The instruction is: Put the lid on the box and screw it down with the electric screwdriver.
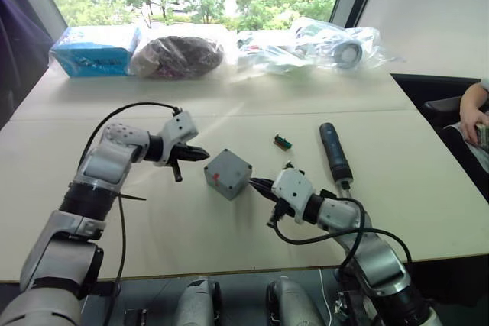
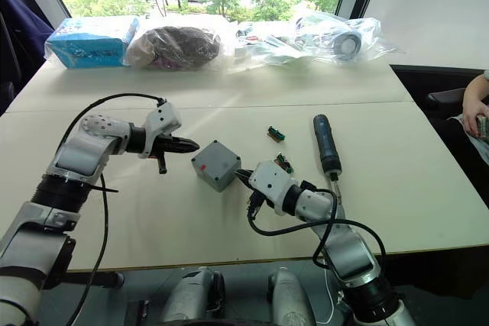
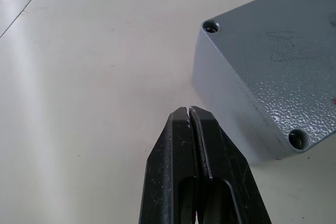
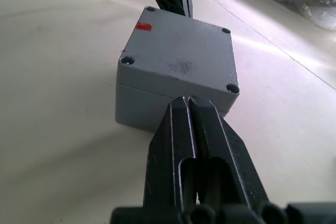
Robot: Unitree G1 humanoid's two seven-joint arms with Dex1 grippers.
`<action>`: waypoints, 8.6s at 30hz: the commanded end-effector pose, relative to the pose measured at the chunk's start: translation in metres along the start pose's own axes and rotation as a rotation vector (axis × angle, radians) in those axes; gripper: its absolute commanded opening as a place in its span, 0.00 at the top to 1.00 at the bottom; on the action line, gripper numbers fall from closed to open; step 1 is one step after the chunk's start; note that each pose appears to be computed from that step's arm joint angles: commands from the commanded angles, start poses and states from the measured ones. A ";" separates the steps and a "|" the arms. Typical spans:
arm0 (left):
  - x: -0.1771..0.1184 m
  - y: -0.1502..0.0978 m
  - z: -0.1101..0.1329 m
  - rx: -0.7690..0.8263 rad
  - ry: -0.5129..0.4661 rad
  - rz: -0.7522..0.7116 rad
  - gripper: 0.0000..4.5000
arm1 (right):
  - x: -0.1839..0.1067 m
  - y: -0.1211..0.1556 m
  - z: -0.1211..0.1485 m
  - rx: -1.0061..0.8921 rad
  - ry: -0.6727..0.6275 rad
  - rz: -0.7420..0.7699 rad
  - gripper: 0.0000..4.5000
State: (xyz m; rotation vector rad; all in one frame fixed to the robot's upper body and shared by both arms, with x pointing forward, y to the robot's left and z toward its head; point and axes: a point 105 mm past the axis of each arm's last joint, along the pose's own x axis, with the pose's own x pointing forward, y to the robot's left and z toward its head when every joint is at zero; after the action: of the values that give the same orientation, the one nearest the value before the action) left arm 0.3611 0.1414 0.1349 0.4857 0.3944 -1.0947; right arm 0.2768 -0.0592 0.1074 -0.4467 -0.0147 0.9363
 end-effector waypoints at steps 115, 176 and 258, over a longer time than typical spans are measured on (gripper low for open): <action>-0.059 -0.050 0.026 -0.083 -0.111 -0.081 1.00 | -0.003 -0.060 0.044 0.247 -0.086 -0.100 0.98; -0.023 -0.071 0.095 0.163 -0.303 -0.271 1.00 | -0.084 -0.167 0.055 0.476 0.210 -0.316 0.01; -0.003 -0.052 0.037 0.055 -0.095 -0.162 1.00 | -0.002 -0.073 0.127 0.409 -0.568 -0.181 0.59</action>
State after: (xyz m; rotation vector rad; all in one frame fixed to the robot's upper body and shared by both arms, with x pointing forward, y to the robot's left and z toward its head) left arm 0.3133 0.1060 0.1565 0.4144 0.3490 -1.2894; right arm 0.3129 -0.0529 0.2361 0.2379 -0.2745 0.8291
